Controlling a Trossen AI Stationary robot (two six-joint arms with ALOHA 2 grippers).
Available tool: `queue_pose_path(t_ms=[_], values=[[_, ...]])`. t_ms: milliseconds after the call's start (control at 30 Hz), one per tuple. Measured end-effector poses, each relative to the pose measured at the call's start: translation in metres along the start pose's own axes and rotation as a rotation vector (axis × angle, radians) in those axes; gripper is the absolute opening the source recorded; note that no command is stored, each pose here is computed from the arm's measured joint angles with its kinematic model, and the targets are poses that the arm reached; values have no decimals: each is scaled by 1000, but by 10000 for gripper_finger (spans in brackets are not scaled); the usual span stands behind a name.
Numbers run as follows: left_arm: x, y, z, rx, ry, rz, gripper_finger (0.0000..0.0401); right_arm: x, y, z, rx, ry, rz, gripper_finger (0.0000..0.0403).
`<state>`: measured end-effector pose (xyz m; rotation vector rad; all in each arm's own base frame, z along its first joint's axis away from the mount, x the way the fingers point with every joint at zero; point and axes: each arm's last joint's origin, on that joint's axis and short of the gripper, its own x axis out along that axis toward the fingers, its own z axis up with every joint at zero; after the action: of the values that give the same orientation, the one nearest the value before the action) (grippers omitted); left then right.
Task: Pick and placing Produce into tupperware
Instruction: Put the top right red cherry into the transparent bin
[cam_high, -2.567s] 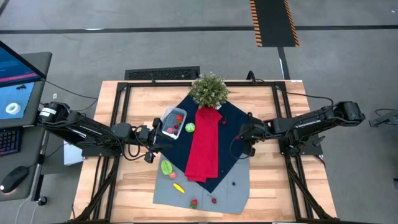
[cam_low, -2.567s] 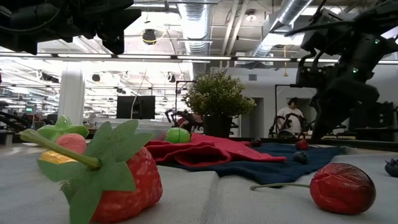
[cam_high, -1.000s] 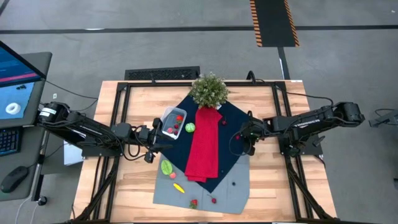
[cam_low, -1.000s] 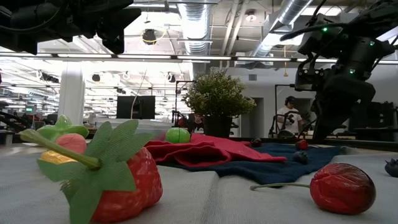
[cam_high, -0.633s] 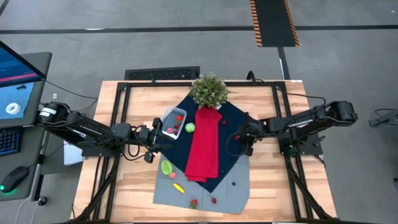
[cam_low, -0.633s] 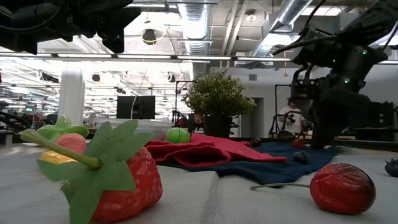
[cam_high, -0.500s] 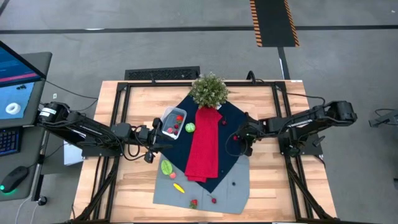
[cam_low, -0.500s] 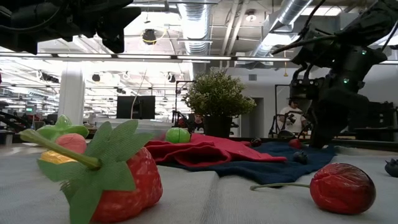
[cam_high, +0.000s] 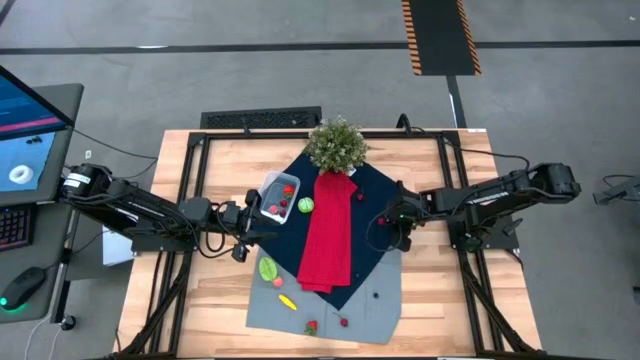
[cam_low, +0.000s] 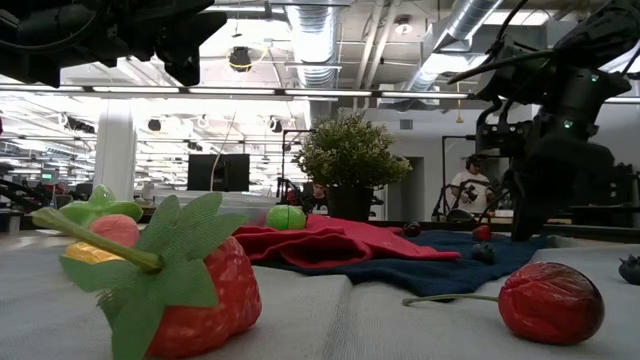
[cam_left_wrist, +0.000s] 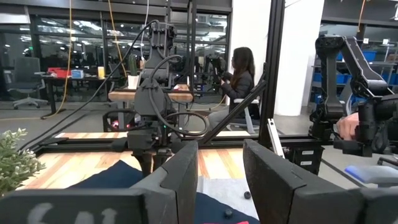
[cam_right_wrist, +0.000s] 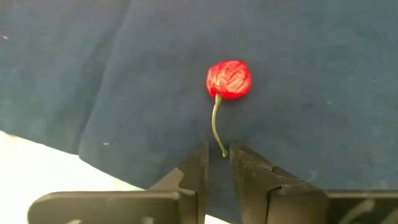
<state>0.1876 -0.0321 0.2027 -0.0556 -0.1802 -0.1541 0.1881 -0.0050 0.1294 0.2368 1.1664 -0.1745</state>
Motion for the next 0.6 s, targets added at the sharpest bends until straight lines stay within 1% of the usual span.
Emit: queue_pose_path(t_ms=[167, 200, 333, 433, 600], values=[[0, 0, 0, 0, 0, 0, 117, 0, 0, 0, -16, 1, 9, 19], [0, 0, 0, 0, 0, 0, 117, 0, 0, 0, -21, 1, 10, 14], [0, 0, 0, 0, 0, 0, 117, 0, 1, 0, -20, -1, 14, 20], [0, 0, 0, 0, 0, 0, 117, 0, 2, 0, -32, -1, 16, 11], [0, 0, 0, 0, 1, 1, 117, 0, 3, 1, -40, -9, 6, 11]])
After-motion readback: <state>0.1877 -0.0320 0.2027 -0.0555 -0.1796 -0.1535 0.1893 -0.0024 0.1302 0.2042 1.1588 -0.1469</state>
